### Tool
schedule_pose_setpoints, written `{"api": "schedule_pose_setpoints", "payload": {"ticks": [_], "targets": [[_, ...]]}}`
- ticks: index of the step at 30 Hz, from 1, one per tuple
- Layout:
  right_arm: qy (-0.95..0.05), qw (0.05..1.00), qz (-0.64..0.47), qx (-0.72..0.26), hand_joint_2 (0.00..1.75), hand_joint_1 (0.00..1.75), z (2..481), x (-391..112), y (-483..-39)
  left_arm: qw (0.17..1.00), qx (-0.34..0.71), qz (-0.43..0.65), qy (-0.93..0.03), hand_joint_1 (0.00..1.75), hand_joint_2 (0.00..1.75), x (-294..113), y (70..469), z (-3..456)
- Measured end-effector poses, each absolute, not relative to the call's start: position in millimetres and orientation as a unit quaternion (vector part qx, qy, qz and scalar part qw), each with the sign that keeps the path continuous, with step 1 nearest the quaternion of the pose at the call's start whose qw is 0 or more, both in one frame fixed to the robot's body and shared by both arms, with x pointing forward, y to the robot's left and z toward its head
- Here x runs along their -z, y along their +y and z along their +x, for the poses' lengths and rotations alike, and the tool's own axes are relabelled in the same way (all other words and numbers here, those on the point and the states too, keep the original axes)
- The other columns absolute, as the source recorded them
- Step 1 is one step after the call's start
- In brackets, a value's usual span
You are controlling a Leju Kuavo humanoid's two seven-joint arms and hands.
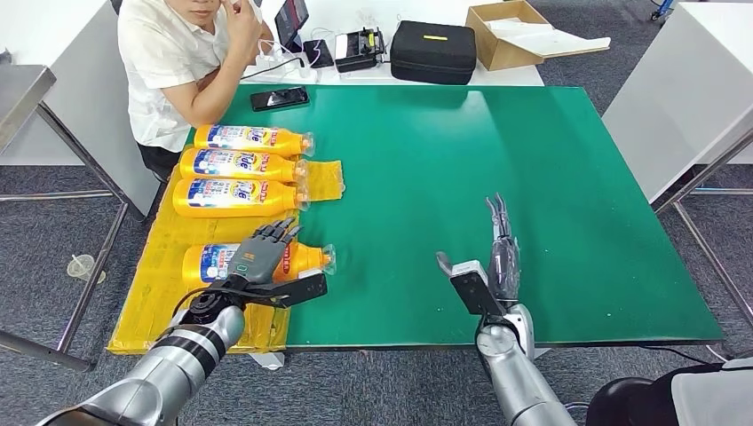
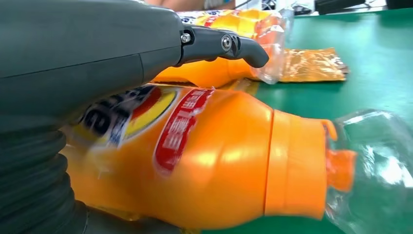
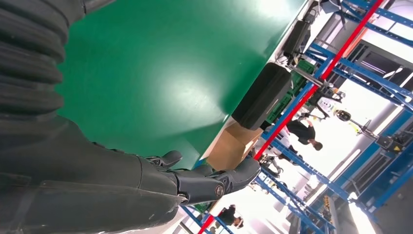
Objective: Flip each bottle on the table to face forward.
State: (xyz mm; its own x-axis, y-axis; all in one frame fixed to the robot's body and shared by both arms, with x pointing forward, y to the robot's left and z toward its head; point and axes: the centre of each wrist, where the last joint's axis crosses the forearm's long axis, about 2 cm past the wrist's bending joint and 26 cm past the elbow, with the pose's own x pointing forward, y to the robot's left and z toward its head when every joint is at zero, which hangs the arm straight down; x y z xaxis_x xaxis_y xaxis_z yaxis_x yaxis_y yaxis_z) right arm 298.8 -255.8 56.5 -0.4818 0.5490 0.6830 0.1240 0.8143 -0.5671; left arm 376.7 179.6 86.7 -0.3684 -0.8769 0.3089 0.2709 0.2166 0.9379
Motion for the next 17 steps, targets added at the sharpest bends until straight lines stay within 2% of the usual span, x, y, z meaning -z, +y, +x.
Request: {"api": "schedule_pose_setpoints", "payload": {"ticks": [7,17], "targets": [[-0.824,0.469,-0.215,-0.233,1.75,0.0,294,-51,-264,0.456,0.524,0.238,-0.679,0.0,1.75,-82,165,354],[-0.814,0.481,-0.221,-0.241,1.75,0.0,277,-40,-273,0.405,0.434,0.162,-0.788,0.0,1.75,-106,129,306]]}}
